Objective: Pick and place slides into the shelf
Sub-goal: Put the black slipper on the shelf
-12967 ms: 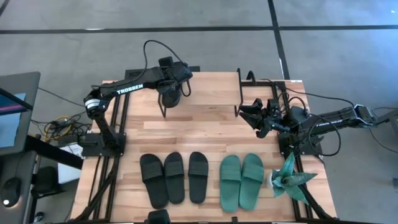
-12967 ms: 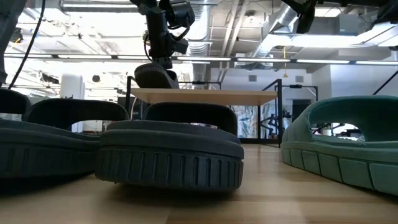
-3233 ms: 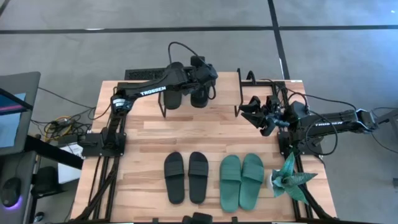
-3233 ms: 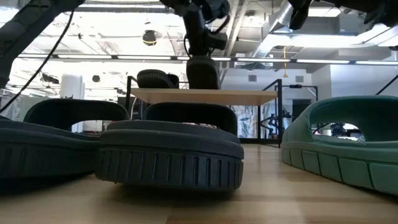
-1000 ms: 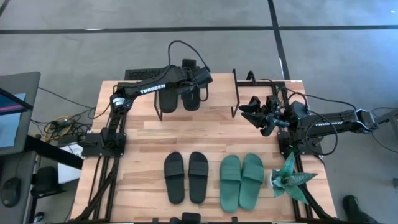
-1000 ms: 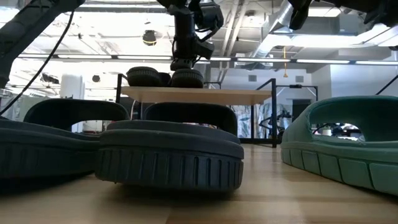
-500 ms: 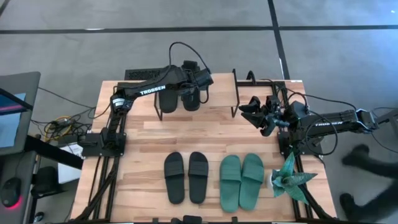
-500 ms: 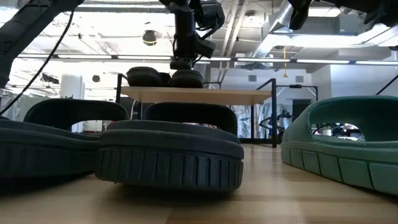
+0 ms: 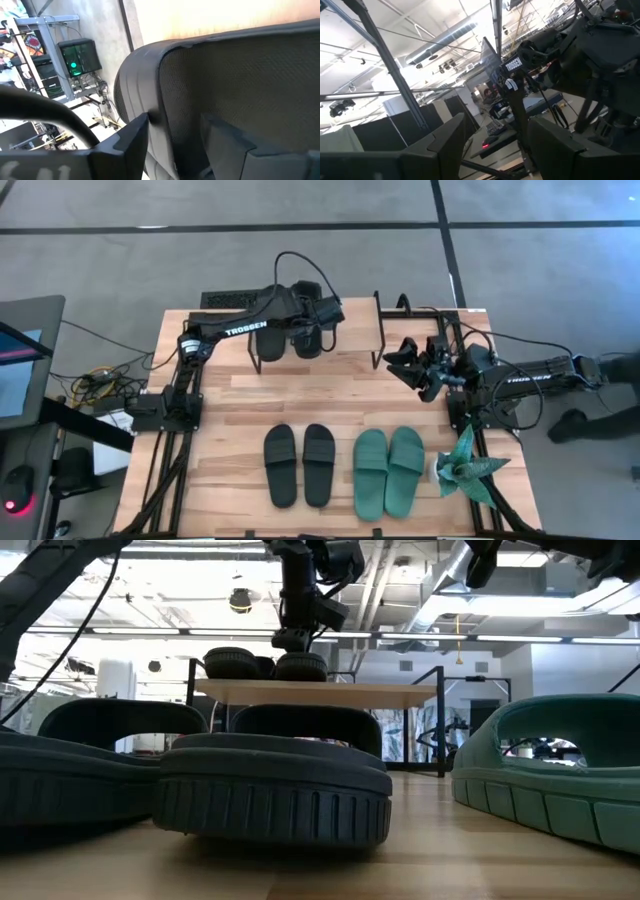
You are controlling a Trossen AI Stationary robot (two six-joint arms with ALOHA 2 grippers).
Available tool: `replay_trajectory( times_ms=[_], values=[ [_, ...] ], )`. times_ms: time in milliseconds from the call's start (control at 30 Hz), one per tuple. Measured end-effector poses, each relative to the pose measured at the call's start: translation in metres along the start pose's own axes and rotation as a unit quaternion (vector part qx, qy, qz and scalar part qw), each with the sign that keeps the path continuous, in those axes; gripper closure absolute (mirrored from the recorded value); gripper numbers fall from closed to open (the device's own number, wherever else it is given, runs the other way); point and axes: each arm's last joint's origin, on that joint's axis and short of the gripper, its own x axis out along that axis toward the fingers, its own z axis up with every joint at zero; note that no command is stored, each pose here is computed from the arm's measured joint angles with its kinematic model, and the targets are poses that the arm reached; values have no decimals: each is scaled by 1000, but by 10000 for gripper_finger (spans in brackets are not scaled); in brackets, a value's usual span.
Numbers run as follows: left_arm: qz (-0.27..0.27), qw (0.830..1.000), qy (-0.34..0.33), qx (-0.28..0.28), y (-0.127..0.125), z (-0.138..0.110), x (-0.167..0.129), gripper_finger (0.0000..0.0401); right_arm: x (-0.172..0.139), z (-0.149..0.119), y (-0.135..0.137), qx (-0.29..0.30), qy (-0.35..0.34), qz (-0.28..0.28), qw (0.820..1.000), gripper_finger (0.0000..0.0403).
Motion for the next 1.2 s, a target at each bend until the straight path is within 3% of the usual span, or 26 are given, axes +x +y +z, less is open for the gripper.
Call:
replay_trajectory(
  times_ms=[367, 500, 600, 833, 1000, 1200],
  values=[
    [19, 999, -34, -27, 13, -17, -35, 236, 0, 0, 0, 0, -1, 0, 1000, 202],
    [-1, 995, -80, -55, 18, -27, -58, 236, 0, 0, 0, 0, -1, 0, 1000, 202],
    [-41, 982, -154, -102, 26, -39, -82, 236, 0, 0, 0, 3, -1, 0, 1000, 202],
    [-114, 927, -318, -164, 51, -73, -125, 236, 0, 0, 0, 5, 0, 0, 1000, 202],
    [-125, 927, -316, -161, 54, -75, -118, 236, 0, -1, 0, -4, 3, -2, 1000, 202],
    [-146, 929, -309, -144, 45, -49, -97, 236, 0, 0, 0, -5, 2, -2, 1000, 202]
  ],
)
